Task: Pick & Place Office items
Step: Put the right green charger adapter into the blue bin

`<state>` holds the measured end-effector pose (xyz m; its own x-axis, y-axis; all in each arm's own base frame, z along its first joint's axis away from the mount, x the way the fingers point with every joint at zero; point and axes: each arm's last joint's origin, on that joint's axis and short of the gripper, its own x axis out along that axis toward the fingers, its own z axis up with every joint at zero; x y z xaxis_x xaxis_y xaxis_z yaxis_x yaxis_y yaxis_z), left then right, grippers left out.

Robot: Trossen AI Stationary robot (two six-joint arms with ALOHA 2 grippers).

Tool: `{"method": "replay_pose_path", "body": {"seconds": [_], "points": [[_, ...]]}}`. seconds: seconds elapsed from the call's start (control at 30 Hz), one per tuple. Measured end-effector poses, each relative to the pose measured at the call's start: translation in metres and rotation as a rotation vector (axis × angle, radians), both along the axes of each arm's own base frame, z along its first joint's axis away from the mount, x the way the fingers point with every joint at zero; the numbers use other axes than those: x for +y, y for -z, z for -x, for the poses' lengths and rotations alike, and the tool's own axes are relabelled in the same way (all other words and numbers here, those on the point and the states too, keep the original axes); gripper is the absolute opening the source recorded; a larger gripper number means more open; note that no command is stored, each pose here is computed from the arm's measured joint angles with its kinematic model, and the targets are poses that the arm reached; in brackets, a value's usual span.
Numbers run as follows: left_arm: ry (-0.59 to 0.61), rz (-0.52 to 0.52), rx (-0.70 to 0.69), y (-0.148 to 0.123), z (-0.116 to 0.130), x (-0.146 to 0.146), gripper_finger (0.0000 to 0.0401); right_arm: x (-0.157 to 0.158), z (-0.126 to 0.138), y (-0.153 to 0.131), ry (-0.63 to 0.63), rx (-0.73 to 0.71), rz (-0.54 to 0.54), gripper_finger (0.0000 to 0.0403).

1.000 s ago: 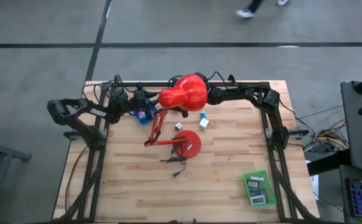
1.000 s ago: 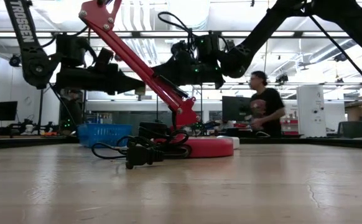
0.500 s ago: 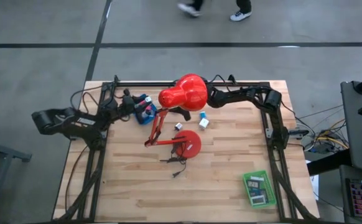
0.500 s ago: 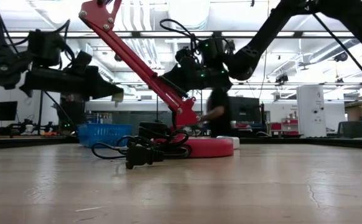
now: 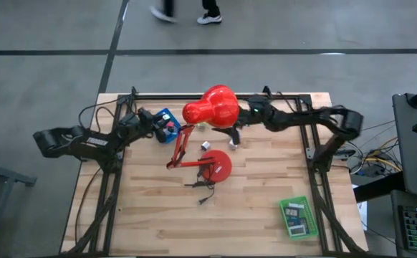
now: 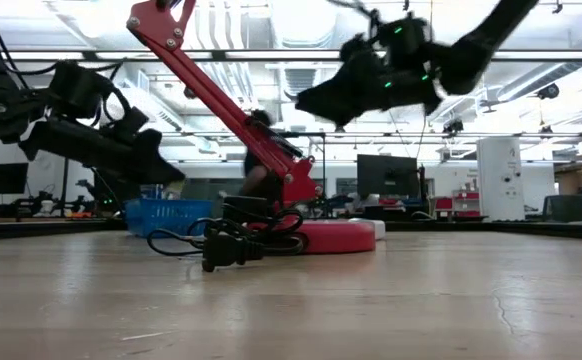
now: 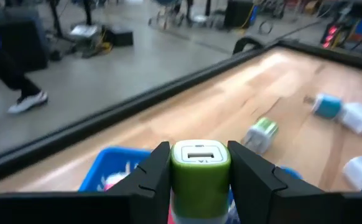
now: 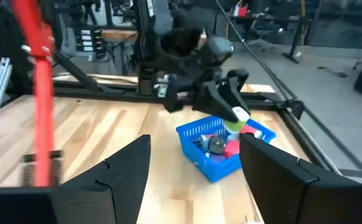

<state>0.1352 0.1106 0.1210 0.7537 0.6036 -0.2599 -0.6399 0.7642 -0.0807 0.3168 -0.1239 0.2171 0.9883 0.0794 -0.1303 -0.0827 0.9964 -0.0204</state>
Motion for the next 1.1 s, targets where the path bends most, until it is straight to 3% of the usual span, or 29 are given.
{"method": "replay_pose_path", "body": {"seconds": [0.2,0.43,1.1], "points": [[-0.042,0.041,0.037,0.005,0.002,-0.001,0.0122,0.034,0.036,-0.009,0.041,-0.027,0.021,0.0237],[-0.095,0.107,0.113,0.013,0.005,-0.001,0.0122,0.061,0.056,-0.014,0.059,-0.061,0.044,0.0237],[-0.059,0.164,0.144,0.012,0.000,0.001,0.0122,0.074,0.058,-0.009,0.065,-0.034,0.044,0.0237]]}}
